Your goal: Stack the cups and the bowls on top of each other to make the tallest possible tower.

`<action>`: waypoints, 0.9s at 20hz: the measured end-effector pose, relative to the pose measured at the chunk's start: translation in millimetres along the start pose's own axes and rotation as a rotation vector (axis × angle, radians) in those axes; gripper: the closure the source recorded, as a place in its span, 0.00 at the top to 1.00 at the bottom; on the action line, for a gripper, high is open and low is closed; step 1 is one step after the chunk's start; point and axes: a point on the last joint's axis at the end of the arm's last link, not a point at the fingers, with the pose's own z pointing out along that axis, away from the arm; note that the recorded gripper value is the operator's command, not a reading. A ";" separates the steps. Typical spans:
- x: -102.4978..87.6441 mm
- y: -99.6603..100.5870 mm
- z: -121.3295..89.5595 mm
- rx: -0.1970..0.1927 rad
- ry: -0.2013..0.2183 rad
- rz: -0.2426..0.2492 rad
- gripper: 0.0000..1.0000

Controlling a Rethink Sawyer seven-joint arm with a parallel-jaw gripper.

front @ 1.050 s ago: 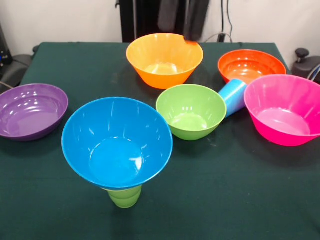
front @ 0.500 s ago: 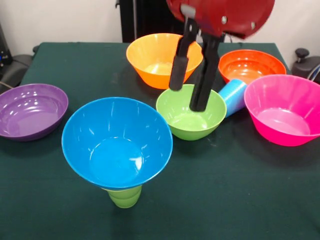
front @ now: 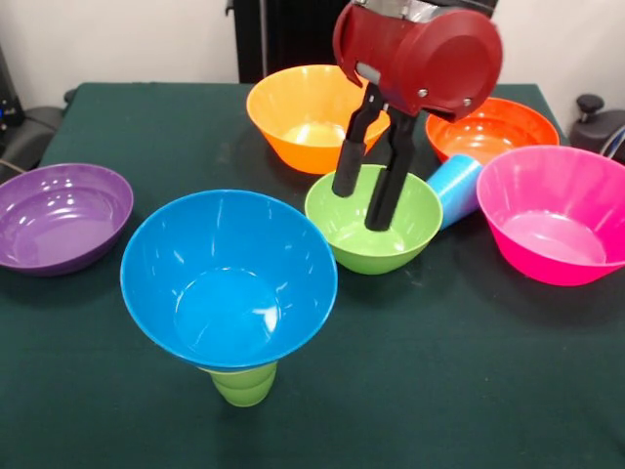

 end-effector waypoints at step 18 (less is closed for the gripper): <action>37.8 -95.6 -65.1 0.058 0.036 0.085 1.00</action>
